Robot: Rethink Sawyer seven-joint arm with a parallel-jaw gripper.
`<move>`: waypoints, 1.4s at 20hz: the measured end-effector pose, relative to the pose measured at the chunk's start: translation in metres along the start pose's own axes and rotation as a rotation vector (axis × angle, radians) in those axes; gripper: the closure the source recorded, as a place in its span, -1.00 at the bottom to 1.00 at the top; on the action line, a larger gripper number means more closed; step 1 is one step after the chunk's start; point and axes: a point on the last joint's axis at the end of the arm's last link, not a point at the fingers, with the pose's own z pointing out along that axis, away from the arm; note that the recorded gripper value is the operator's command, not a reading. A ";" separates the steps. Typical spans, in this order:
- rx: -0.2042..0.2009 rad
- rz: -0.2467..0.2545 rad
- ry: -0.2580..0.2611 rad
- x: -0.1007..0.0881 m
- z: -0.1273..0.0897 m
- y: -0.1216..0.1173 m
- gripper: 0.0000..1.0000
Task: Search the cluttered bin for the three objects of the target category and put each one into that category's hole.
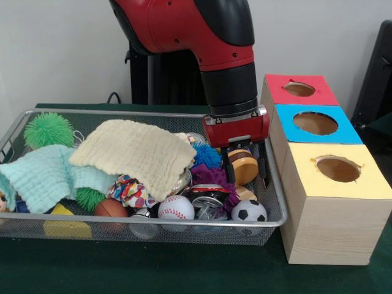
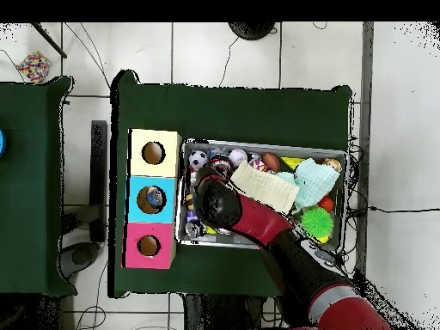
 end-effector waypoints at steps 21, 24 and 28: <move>0.024 -0.102 -0.017 0.003 -0.006 0.000 -1.00; 0.036 -0.114 -0.030 -0.003 -0.009 -0.002 -1.00; 0.057 -0.137 -0.051 -0.013 -0.017 -0.003 -1.00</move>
